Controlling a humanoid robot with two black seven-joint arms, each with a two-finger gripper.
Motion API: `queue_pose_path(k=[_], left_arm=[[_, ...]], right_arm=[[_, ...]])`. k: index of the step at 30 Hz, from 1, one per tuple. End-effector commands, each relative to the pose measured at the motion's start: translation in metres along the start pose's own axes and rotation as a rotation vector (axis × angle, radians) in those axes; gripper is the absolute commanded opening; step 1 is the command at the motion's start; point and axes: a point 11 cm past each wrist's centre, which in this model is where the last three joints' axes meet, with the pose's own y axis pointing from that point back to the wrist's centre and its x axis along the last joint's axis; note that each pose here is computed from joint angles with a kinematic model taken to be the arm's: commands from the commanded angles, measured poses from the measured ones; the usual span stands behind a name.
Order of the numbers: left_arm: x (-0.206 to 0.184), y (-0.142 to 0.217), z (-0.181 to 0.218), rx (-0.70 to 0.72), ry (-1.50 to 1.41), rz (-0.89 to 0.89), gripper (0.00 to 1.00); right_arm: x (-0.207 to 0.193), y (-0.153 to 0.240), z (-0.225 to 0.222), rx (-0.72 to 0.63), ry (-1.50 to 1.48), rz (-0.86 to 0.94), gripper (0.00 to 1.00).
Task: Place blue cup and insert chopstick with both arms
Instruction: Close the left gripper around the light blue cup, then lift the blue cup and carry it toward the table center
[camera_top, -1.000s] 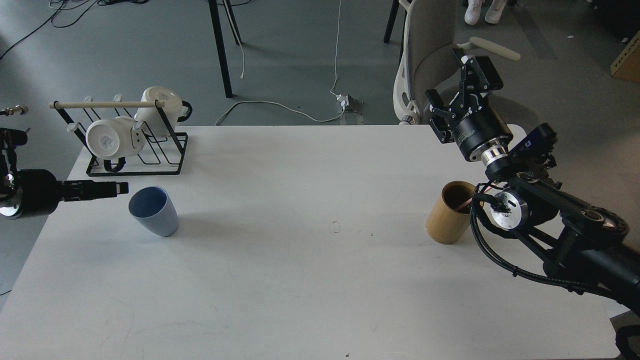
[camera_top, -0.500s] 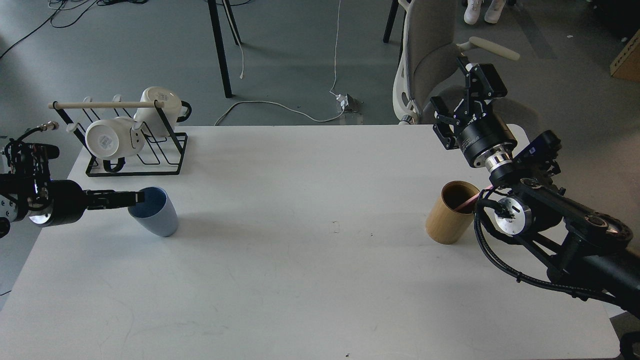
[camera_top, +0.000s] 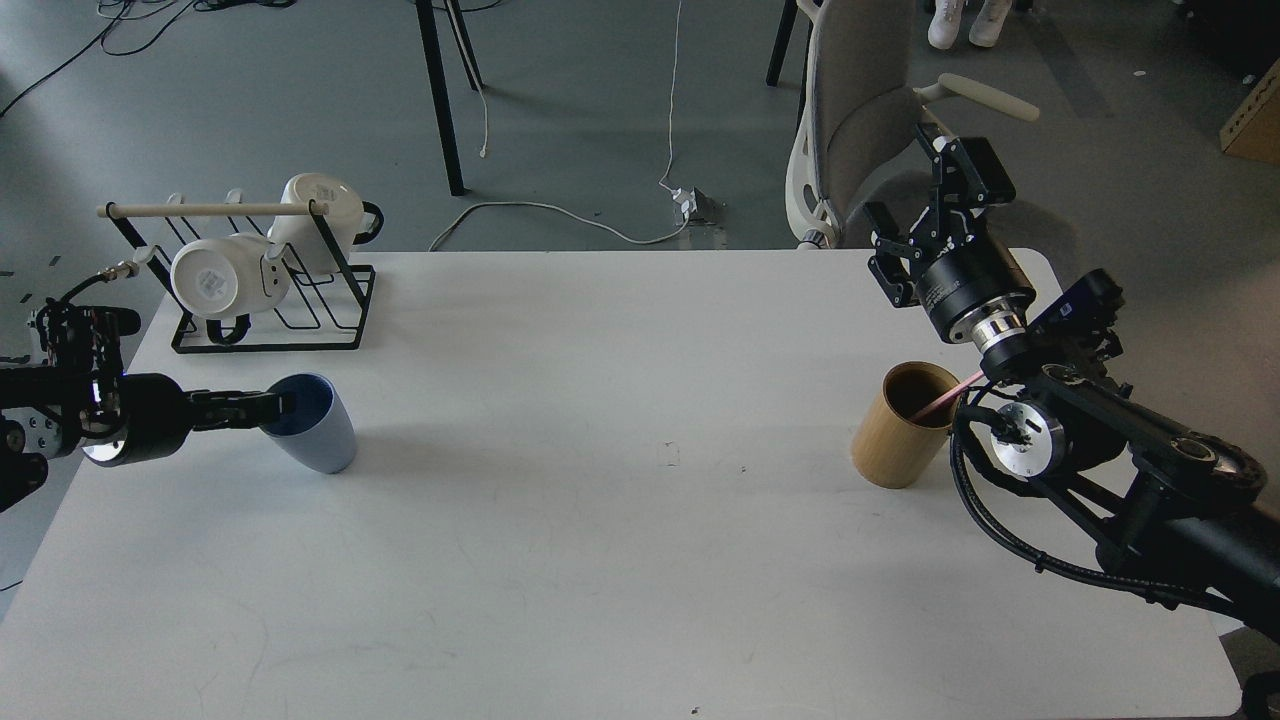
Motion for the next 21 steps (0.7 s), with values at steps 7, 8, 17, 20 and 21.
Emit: queue_pose_path(k=[7, 8, 17, 20, 21], left_arm=[[0.002, -0.002, 0.009, -0.032, -0.042, 0.065, 0.01], [0.003, -0.003, 0.014, -0.049, -0.047, 0.07, 0.0], [0.038, 0.01, 0.084, -0.256, -0.122, 0.175, 0.0], [0.053, -0.002, 0.141, -0.396, -0.158, 0.183, 0.0], [0.056, -0.009, 0.159, -0.437, -0.171, 0.181, 0.0]], right_arm=[[0.004, 0.002, 0.0, -0.004, 0.006, 0.006, 0.97], [0.005, 0.002, 0.0, -0.004, 0.007, 0.007, 0.97], [0.023, 0.0, -0.016, 0.031, 0.022, 0.053, 0.97], [0.033, -0.004, -0.033, 0.08, 0.002, 0.088, 0.96], [0.035, -0.005, -0.037, 0.093, -0.003, 0.099, 0.96]])
